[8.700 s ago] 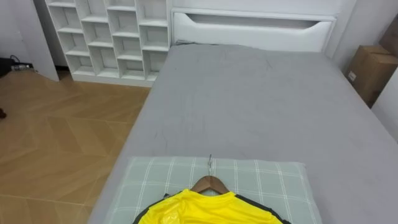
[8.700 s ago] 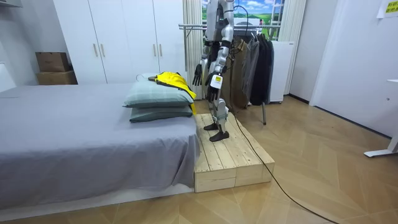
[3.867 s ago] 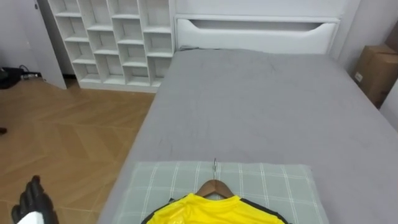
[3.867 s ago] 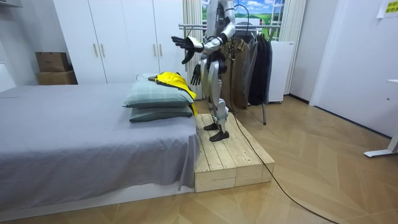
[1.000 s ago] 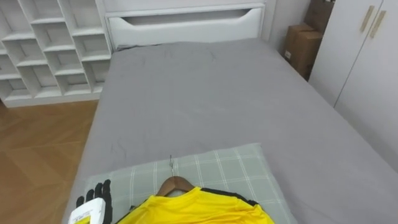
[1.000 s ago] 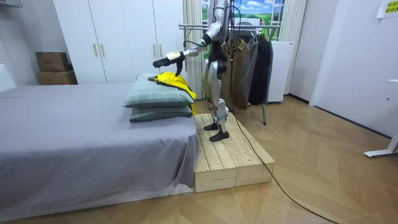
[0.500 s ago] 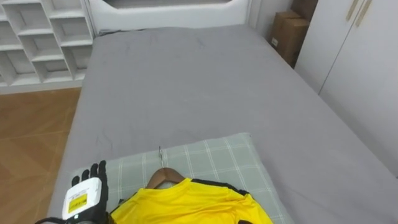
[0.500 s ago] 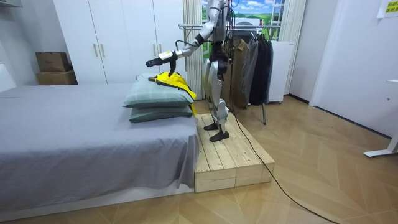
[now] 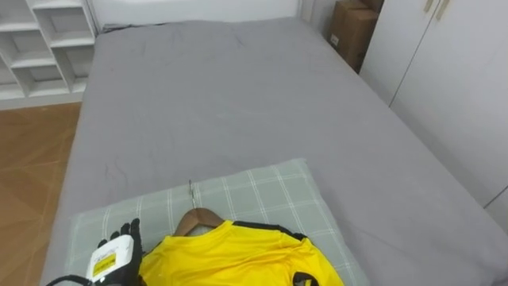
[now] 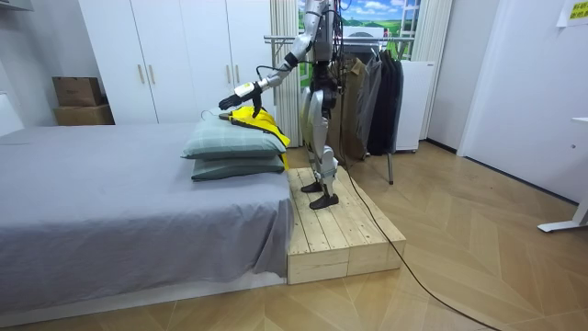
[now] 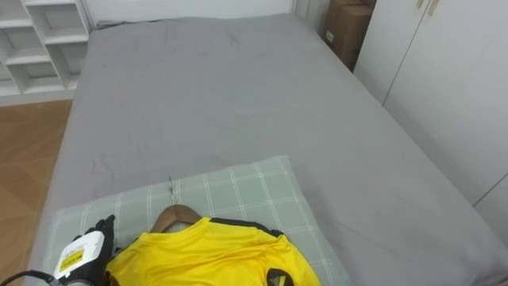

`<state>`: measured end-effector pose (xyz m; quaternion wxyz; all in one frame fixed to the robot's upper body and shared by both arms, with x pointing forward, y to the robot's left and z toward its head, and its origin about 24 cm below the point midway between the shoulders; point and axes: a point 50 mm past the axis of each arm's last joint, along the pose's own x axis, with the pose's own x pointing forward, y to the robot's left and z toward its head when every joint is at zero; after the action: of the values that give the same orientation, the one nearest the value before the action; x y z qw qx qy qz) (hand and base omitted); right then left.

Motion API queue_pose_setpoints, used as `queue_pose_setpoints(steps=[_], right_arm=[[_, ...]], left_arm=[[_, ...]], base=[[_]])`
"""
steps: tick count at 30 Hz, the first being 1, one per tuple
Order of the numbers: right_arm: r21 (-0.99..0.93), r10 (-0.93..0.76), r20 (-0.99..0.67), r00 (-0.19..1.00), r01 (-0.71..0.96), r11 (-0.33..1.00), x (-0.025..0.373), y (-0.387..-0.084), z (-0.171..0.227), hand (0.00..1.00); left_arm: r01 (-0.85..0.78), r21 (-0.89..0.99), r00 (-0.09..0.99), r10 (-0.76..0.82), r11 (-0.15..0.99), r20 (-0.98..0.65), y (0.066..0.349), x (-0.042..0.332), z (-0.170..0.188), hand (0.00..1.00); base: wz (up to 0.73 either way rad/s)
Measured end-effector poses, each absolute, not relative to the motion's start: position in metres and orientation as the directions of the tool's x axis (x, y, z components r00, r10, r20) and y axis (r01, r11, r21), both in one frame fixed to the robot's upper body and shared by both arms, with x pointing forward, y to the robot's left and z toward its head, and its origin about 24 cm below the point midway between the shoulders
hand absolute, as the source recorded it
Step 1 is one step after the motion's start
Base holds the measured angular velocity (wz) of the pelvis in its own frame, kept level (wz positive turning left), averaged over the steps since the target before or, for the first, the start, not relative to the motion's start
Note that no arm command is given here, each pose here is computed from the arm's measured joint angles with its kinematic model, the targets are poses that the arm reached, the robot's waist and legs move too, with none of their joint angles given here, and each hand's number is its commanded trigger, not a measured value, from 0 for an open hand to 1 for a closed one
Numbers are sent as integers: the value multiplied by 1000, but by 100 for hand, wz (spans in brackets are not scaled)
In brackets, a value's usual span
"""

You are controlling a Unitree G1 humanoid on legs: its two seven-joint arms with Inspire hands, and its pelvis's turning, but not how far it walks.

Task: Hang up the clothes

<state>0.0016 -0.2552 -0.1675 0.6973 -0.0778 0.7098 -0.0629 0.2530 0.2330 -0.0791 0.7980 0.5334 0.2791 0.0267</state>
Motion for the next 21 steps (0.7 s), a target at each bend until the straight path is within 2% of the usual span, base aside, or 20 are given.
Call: queue_pose_setpoints(steps=[10,14,21], right_arm=[[-198,-198,-980,-1,-32,980,10,-255,-168,0],[-199,-199,-980,19,-36,979,19,-255,-167,0],[-198,-197,-980,39,-33,980,27,-255,-167,0]], left_arm=[[335,827,816,299,453,-494,229,251,-84,0],[385,795,772,309,468,-555,229,242,-93,0],[397,776,757,305,490,-579,227,240,-96,0]], base=[[-2],[-5],[0]])
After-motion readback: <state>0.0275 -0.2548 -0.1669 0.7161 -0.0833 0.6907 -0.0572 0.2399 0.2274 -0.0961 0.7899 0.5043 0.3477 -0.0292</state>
